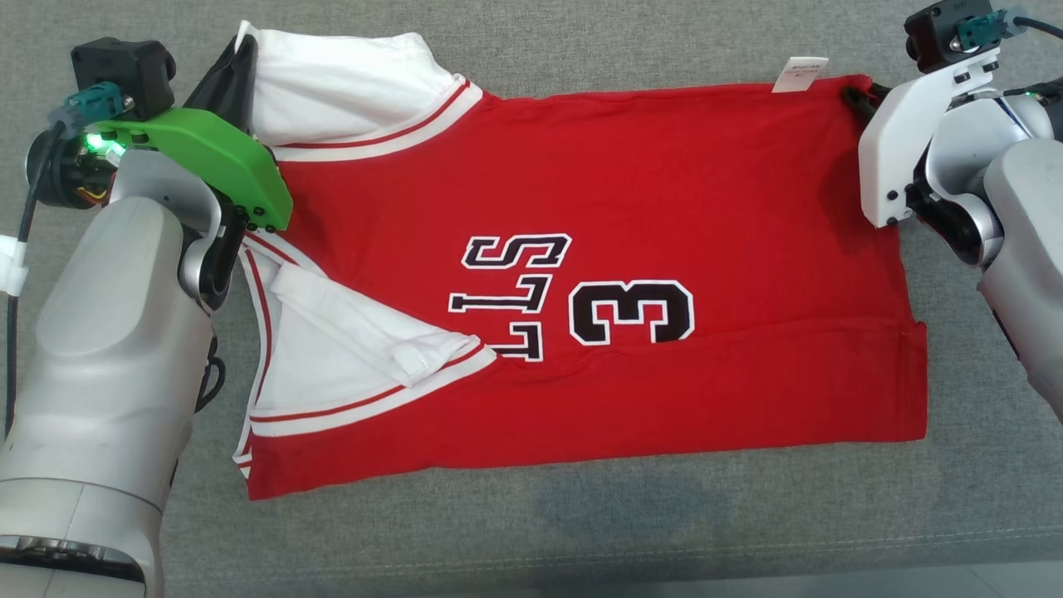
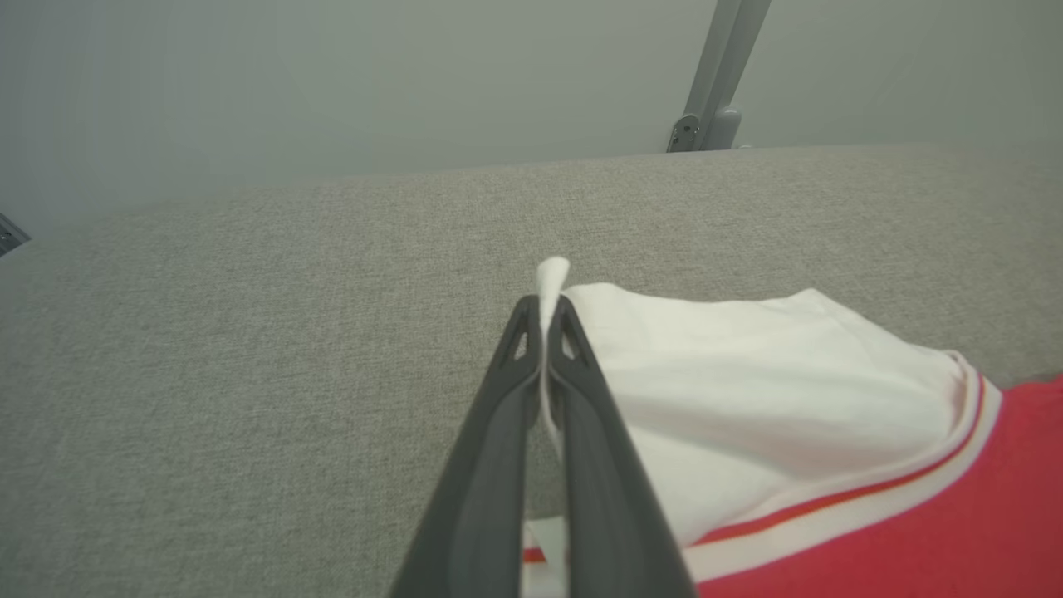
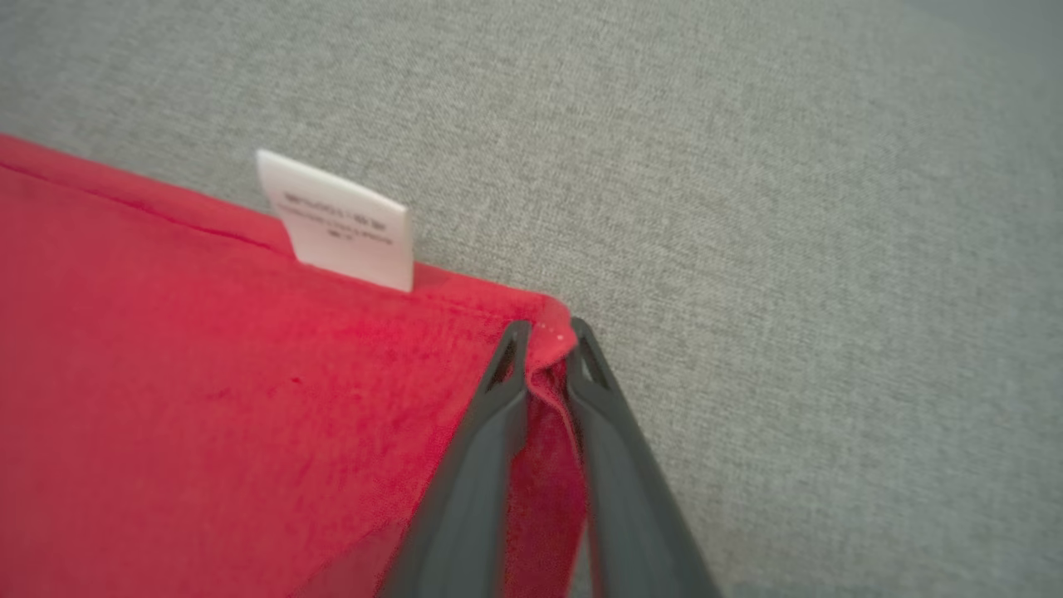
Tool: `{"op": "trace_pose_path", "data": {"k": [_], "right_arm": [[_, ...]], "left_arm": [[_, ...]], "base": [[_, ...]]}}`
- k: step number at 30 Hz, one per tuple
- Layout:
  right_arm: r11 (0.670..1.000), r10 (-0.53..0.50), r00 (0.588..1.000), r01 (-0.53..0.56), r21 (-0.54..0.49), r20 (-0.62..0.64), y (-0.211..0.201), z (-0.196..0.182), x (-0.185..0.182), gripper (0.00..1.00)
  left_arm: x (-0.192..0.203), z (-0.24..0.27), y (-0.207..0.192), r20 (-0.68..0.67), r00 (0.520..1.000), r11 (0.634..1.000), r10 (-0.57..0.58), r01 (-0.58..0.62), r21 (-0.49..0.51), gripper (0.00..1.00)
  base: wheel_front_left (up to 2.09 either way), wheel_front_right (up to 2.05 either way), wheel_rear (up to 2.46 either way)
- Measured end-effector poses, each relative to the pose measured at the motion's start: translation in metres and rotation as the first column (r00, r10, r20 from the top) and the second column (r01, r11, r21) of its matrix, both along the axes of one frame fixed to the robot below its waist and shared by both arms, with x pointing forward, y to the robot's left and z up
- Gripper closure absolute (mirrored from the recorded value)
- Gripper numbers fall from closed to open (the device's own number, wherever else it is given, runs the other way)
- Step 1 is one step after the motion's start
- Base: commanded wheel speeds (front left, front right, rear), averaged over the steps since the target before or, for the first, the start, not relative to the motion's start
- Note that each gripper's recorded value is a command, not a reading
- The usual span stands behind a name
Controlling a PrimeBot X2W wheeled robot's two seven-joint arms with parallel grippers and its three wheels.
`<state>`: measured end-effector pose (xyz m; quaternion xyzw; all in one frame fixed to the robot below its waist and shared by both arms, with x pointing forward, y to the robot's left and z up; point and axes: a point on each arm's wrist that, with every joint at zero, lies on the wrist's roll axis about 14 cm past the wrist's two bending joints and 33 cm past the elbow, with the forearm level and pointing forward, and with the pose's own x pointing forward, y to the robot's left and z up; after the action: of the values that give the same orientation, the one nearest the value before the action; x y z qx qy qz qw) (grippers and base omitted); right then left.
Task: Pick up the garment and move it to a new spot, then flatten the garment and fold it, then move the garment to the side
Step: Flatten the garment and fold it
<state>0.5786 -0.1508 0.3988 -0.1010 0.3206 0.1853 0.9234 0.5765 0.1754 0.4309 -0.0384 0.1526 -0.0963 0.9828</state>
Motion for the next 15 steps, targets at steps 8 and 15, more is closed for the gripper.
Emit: {"op": "trace_pose_path", "data": {"k": [8,15], "right_arm": [[0.999,0.003,0.994,-0.009,0.054,0.110,0.002,0.022,0.002,1.00],[0.990,0.007,0.982,-0.034,0.135,0.191,0.000,0.039,-0.026,1.00]], "left_arm": [[-0.007,0.013,0.001,0.059,0.998,1.000,0.007,-0.005,-0.026,1.00],[-0.036,0.031,0.002,0.152,0.988,0.996,0.017,-0.004,-0.086,1.00]], "base": [[0.00,0.00,0.00],[0.00,0.00,0.00]]}}
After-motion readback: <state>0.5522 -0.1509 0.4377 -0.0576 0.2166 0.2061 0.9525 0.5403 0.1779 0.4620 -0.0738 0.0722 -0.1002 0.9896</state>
